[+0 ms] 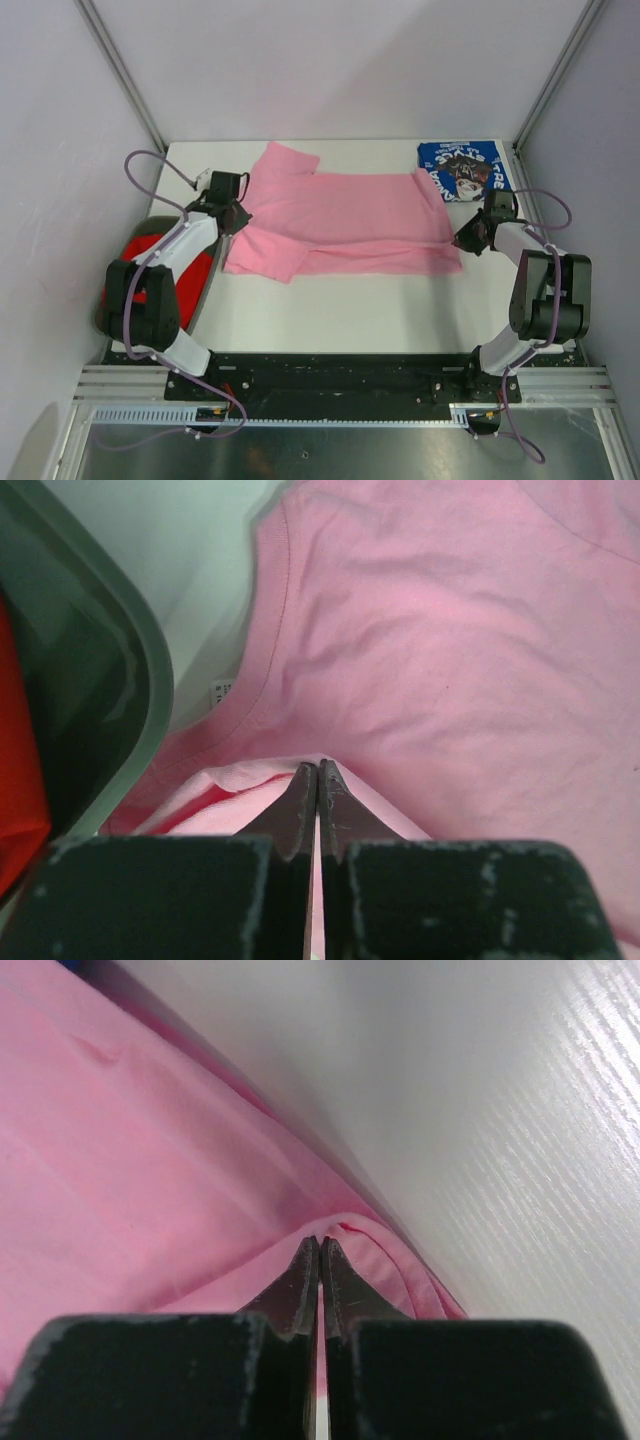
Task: Fold and stack the t-shirts
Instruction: Fold the flattened tshirt in 1/3 of the way
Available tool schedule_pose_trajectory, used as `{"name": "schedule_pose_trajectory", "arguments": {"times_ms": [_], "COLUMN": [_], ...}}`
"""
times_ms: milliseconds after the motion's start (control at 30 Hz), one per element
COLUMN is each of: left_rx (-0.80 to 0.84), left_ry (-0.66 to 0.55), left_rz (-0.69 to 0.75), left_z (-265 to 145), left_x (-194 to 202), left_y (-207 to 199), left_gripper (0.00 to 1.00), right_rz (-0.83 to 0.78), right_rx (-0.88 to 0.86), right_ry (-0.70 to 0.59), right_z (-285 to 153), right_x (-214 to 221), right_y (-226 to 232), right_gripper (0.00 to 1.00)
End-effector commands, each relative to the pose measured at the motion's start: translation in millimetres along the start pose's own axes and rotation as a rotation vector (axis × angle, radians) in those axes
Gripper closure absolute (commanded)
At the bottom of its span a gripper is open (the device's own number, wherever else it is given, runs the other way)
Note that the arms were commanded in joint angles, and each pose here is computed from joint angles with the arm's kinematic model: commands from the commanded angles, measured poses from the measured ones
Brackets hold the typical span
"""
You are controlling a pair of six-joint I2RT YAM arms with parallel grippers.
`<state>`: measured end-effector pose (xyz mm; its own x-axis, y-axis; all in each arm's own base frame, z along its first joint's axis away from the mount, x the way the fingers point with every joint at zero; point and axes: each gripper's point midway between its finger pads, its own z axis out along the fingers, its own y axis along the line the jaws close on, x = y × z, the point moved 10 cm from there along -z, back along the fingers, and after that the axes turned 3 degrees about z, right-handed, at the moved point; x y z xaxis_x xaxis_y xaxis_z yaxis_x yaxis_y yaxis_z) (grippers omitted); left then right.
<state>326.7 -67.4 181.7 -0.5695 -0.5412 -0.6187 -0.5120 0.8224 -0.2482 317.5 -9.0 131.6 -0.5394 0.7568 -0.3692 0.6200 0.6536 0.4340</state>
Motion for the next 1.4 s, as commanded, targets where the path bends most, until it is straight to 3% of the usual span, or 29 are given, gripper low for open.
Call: {"name": "schedule_pose_trajectory", "arguments": {"times_ms": [0,67,167,200,300,333,400,500,600,867,1100,1367], "left_rx": [0.033,0.028,0.035,0.043,0.08,0.097,0.136,0.191,0.229,0.288,0.312,0.281], "left_ry": [-0.033,-0.024,-0.013,-0.01,-0.006,-0.008,-0.012,-0.009,0.014,0.056,0.057,0.064], "left_rz": [0.031,0.038,0.054,0.062,0.083,0.087,0.094,0.095,0.099,0.116,0.116,0.083], "left_z": [6,10,13,13,8,4,-6,-21,-33,-53,-63,-63], "left_x": [-17,-17,-20,-21,-25,-26,-28,-25,-13,15,24,37], "left_y": [-10,-8,-7,-7,-9,-10,-11,-9,-4,10,18,31], "left_gripper": [1.0,1.0,0.98,0.9,0.44,0.34,0.26,0.23,0.23,0.23,0.23,0.25], "right_rz": [-0.031,-0.044,-0.065,-0.074,-0.102,-0.106,-0.101,-0.077,-0.055,-0.026,-0.014,-0.011], "right_rx": [-0.039,-0.042,-0.043,-0.046,-0.041,-0.031,0.006,0.033,0.036,0.024,0.013,0.045], "right_ry": [-0.046,-0.046,-0.047,-0.048,-0.06,-0.063,-0.054,-0.023,-0.006,0.034,0.026,0.016], "right_z": [0,0,-2,-4,-14,-17,-25,-31,-37,-34,-32,-25], "right_x": [-12,-13,-16,-17,-18,-17,-15,-5,7,33,38,37], "right_y": [14,15,19,21,25,24,19,7,-8,-35,-40,-46], "right_gripper": [1.0,0.96,0.76,0.7,0.57,0.55,0.56,0.7,0.73,0.72,0.65,0.67]}}
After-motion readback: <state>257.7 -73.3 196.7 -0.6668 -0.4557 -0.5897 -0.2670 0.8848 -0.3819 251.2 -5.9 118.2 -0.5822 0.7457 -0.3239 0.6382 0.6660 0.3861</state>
